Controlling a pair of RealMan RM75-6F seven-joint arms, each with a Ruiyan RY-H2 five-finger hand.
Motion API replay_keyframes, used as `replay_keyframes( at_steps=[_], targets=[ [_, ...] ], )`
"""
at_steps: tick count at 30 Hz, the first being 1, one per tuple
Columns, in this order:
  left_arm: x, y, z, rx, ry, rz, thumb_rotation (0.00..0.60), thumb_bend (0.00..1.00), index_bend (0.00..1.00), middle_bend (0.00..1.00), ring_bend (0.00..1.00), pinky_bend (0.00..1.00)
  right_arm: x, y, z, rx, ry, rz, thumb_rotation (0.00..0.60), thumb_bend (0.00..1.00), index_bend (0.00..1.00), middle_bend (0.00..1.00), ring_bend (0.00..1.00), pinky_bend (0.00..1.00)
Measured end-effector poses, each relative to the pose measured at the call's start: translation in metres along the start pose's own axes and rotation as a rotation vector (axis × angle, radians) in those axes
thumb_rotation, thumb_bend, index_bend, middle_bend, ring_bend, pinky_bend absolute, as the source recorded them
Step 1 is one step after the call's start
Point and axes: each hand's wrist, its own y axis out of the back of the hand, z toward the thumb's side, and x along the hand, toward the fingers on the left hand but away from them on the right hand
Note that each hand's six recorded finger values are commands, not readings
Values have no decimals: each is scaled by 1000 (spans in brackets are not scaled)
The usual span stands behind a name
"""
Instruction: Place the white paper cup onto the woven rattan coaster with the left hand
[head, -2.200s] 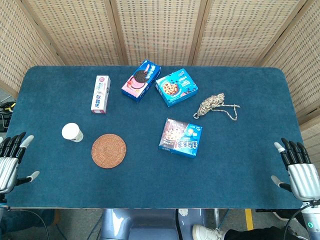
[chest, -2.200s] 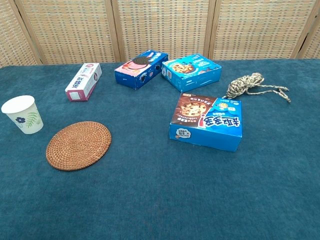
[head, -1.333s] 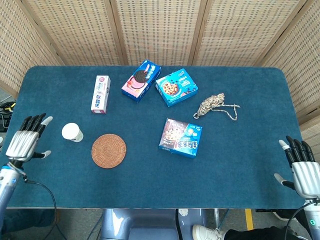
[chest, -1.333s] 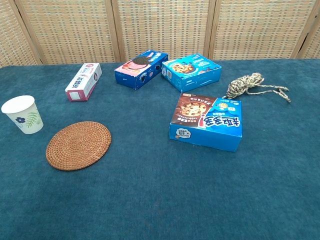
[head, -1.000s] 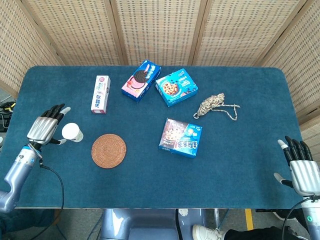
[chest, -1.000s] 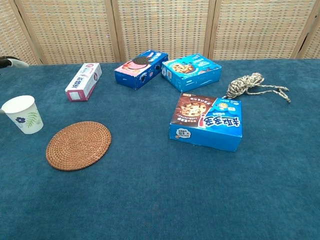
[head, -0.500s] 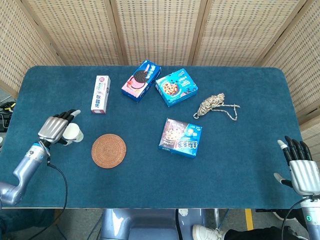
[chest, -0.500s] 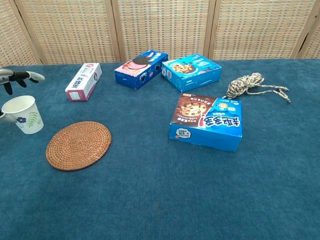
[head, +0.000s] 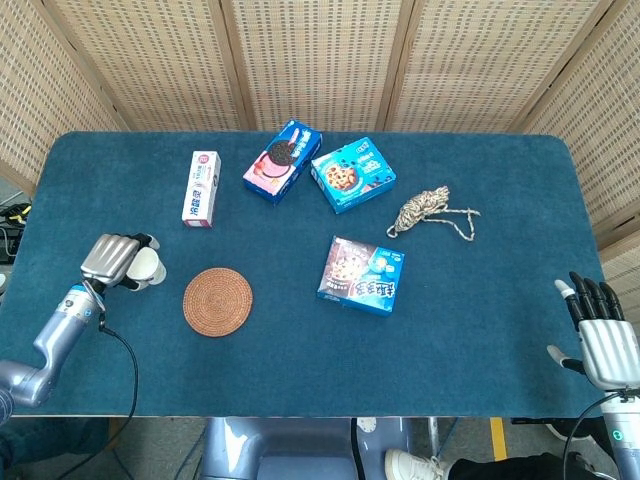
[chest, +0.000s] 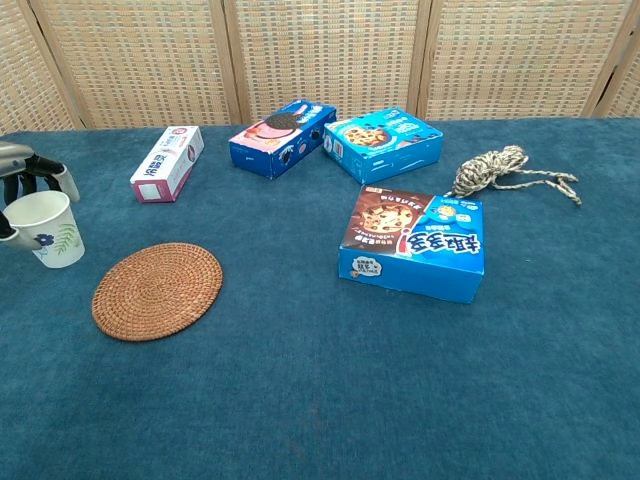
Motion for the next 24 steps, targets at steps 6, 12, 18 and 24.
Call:
replay_keyframes(
  at_steps=[6,12,18,24],
  targets=[
    [-6,15,2,-38,-25,54,600,0,354,397,465,454,0,1,0,-7,0,-1,600,0,82,0,0,0],
    [-19,41,21,-83,-107,123,600,0,354,397,465,454,0,0,0,-12,2,2,600,0,83,0,0,0],
    [-32,48,57,-91,-208,122,600,0,354,397,464,454,0,1,-1,-17,-2,0,600,0,82,0,0,0],
    [-36,40,86,-33,-267,80,600,0,354,396,464,455,0,2,-3,-21,-7,2,600,0,82,0,0,0]
  ],
)
